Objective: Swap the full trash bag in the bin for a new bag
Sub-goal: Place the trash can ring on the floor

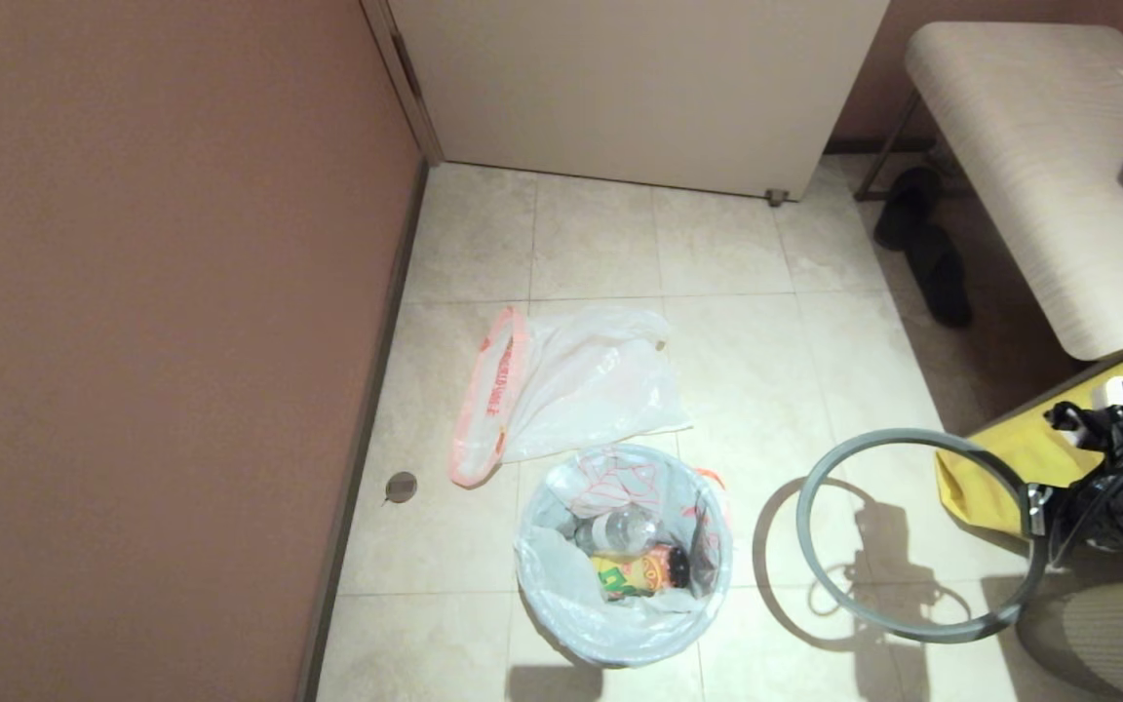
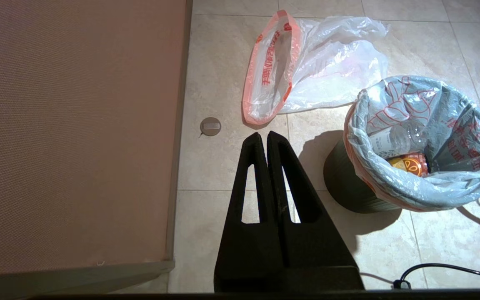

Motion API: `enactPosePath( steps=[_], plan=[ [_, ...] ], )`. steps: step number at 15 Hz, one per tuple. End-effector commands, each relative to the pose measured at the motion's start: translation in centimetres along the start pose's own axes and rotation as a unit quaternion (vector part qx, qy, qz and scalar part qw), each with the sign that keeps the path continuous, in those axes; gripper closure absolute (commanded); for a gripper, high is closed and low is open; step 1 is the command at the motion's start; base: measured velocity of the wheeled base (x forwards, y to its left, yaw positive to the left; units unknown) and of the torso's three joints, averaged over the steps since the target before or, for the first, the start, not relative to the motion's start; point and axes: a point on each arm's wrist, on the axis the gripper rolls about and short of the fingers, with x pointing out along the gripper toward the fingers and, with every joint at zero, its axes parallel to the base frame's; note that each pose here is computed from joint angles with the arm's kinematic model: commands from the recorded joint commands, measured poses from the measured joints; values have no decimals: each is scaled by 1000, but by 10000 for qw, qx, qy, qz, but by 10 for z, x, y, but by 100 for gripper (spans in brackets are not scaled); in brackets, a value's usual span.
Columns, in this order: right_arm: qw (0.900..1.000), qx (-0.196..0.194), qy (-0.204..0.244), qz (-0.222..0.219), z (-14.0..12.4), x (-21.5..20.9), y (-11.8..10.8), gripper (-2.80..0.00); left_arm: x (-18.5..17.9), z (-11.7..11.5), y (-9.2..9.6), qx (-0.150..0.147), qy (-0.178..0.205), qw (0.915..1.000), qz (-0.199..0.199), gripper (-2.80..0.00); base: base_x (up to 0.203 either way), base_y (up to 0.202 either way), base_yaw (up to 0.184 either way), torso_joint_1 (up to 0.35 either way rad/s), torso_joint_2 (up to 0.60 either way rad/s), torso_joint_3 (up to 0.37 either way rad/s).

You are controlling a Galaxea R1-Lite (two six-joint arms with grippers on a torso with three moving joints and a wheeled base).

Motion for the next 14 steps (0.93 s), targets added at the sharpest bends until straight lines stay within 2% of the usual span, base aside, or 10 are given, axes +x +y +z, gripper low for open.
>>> enactPosePath(
  steps=[1,6,9,11,12,14],
  plan=[
    [9981,-47,615,-50,-24,66,1,0,0,0,0,-4,7,10000,5,0,0,0,0,0,0,0],
    [9963,-339,785,-25,-64,144,9,0,0,0,0,-4,2,10000,12,0,0,0,0,0,0,0],
    [9934,-874,739,26,-68,152,12,0,0,0,0,-4,2,10000,5,0,0,0,0,0,0,0],
    [9923,-967,760,-122,-69,152,12,0,0,0,0,-4,2,10000,8,0,0,0,0,0,0,0],
    [9919,-992,744,-265,-69,151,11,-280,0,0,0,-4,8,10000,6,0,0,0,0,0,0,0],
    [9925,-989,646,-311,-65,134,10,-280,0,0,0,-4,9,10000,5,0,0,0,0,0,0,0]
  ],
)
